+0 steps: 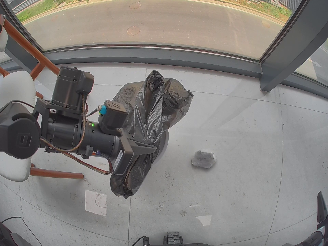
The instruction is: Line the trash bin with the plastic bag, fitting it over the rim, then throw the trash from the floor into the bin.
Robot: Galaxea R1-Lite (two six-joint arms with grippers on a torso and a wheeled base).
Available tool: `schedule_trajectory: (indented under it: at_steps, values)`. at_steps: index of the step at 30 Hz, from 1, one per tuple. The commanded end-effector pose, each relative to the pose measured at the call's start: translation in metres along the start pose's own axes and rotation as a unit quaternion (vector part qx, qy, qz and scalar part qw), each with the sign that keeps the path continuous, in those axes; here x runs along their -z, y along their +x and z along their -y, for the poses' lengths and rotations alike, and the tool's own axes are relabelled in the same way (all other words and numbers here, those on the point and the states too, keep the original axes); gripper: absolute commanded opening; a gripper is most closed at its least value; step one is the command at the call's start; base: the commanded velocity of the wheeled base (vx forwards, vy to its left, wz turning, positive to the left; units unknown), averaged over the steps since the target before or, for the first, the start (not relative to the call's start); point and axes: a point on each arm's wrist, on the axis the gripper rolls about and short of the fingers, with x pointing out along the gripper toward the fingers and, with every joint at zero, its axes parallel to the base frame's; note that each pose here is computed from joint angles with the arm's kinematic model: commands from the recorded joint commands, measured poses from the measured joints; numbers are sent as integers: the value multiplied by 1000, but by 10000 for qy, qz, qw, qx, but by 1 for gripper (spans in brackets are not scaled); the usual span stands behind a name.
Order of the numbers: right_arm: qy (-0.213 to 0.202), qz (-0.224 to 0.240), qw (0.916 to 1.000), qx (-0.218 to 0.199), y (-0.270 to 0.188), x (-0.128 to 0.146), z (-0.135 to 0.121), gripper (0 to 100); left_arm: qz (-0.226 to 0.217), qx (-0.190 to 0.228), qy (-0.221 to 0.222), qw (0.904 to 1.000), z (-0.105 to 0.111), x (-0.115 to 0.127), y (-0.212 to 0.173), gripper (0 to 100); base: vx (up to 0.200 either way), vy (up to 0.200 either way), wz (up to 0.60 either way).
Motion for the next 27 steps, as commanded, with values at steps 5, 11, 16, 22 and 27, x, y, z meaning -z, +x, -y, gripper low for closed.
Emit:
schedule_trajectory:
  at_steps: [5, 11, 16, 22, 27]
  values:
    - [2175, -1864, 9218, -2611, 96, -101, -57, 100, -137, -286, -117, 9994, -7, 35, -2, 0, 0, 0, 0]
    - [2113, -3248, 8825, -2667, 126, -104, -106, 100, -505, -844, 265, 9948, 0, 44, -11, 0, 0, 0, 0]
    - [2291, -3505, 8663, -2724, 195, -121, -142, 100, -609, -866, 507, 9931, 2, 48, -12, 0, 0, 0, 0]
    - [2262, -3629, 8590, -2815, 248, -134, -187, 100, -1063, -756, 973, 9867, 5, 56, -13, 0, 0, 0, 0]
    - [2106, -3819, 8474, -3030, 264, -122, -226, 100, -1435, -438, 1274, 9804, 9, 64, -14, 0, 0, 0, 0]
